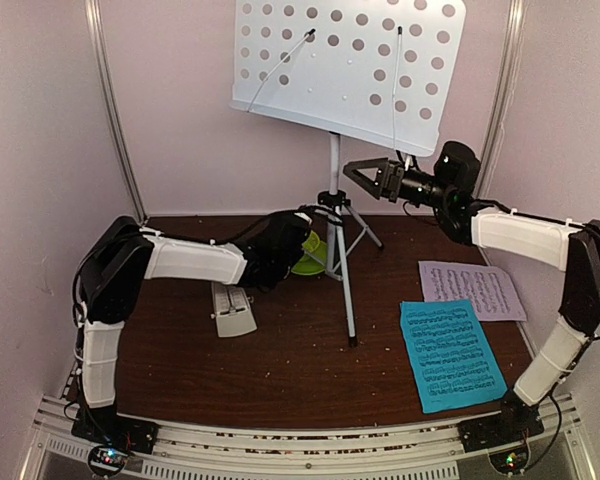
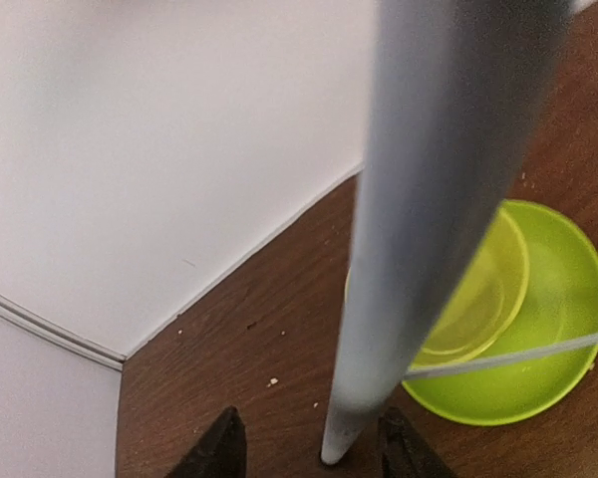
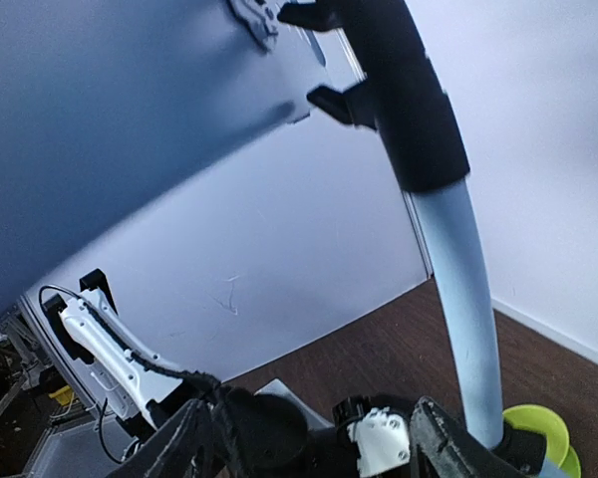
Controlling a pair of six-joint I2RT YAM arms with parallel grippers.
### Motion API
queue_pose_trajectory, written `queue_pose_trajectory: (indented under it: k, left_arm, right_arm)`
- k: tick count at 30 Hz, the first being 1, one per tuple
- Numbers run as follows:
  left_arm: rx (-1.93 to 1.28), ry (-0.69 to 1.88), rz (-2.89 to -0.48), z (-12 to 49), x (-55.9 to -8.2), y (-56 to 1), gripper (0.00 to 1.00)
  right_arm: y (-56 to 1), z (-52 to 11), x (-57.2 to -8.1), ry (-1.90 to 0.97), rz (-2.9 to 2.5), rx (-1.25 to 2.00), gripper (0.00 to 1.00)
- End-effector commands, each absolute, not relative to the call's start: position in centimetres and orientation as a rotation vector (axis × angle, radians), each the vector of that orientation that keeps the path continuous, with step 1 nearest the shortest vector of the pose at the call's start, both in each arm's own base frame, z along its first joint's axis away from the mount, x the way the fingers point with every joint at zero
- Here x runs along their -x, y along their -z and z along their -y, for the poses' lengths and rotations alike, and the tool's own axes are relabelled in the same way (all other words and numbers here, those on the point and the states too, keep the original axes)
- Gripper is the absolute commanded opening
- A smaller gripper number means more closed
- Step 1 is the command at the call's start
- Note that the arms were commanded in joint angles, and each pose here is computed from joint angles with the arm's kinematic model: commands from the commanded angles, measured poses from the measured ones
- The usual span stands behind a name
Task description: Set up the instrument practice props
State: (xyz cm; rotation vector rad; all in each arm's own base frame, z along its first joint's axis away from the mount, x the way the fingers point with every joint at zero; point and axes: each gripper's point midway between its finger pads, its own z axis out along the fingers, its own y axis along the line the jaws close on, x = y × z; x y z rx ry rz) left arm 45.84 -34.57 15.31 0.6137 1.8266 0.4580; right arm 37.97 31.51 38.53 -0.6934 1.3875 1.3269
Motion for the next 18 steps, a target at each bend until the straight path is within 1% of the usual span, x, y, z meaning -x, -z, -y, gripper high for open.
queue_pose_trajectory:
  k: [1, 7, 13, 16, 18]
  left_arm:
    - [-0.623, -0.391, -1.894, 33.3, -45.5, -16.5, 0.54]
    - [-0.754, -0.224, -1.914, 34.7, -43.5, -16.7, 0.65]
    - [-0.954, 0.000, -1.873, 36.5, -40.8, -18.4, 0.72]
    - [-1.015, 0.164, -1.850, 36.4, -39.9, -19.5, 0.76]
    - [-1.018, 0.213, -1.844, 35.8, -40.1, -20.3, 0.78]
  right_arm:
    - [-38.1, -29.9, -36.7, -1.308, -1.391, 0.636, 0.69]
    - [-35.0, -28.8, -35.6, -1.307, -1.460, 0.569, 0.70]
    - [-32.4, -27.5, -34.7, -1.268, -1.522, 0.494, 0.70]
    - [-30.9, -27.0, -34.3, -1.230, -1.572, 0.470, 0.70]
    - [-29.9, -26.9, -33.9, -1.193, -1.607, 0.466, 0.70]
